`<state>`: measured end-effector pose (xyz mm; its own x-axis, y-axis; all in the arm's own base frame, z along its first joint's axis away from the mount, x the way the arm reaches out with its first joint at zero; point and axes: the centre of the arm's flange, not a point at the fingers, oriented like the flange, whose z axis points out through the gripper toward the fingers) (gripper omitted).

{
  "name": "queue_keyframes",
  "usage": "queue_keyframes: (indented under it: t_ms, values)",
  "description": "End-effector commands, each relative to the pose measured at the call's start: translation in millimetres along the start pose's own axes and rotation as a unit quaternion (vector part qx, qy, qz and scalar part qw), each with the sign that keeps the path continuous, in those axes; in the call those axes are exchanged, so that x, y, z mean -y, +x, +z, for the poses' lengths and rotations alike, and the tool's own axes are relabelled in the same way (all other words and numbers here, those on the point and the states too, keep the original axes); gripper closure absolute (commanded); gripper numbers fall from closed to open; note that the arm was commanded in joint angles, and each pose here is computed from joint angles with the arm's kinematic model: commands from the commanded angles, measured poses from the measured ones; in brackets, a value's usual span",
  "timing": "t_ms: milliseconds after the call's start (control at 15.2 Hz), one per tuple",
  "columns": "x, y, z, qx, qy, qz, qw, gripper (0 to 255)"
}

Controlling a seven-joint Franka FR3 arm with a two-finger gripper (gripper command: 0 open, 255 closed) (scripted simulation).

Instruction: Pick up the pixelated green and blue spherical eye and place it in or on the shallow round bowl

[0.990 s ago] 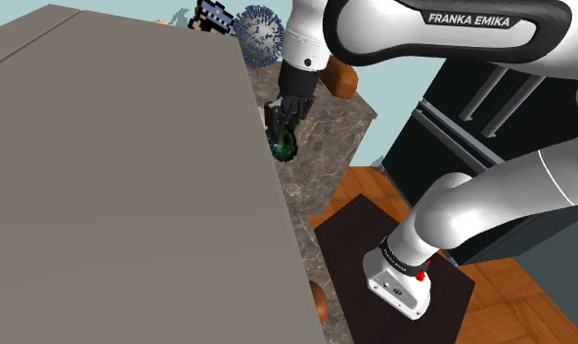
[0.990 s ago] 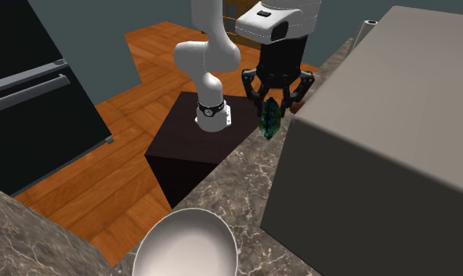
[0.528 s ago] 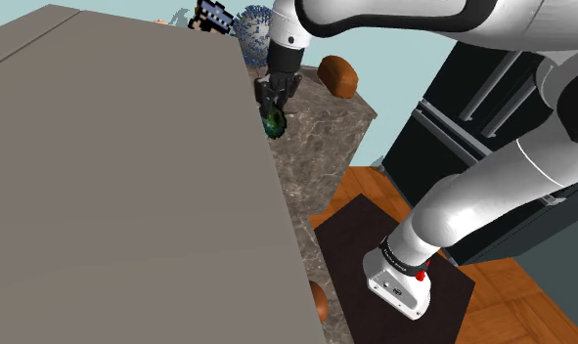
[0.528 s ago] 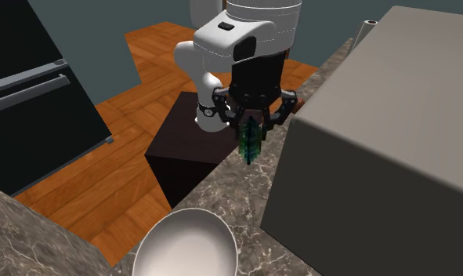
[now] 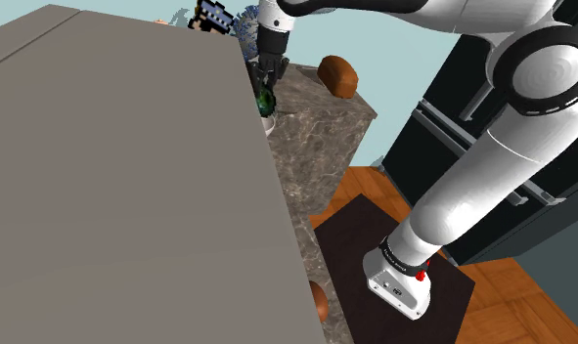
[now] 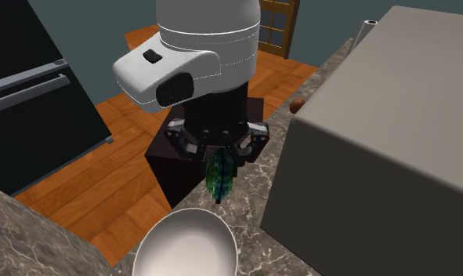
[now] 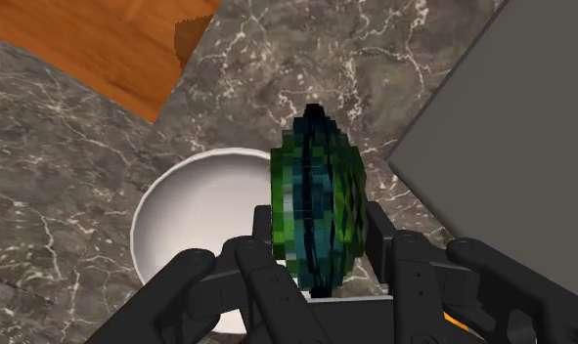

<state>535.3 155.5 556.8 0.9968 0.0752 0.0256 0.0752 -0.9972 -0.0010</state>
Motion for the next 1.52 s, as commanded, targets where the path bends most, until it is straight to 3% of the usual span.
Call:
queue_keyframes:
  t_ms: [0,462,1452]
  values:
    - [-14,24,-3,0.0,0.0,0.0,1.0,255]
    - [-57,100,-7,0.0,0.0,0.0,1.0,255]
    - [-57,98,72,0.0,0.0,0.0,1.0,255]
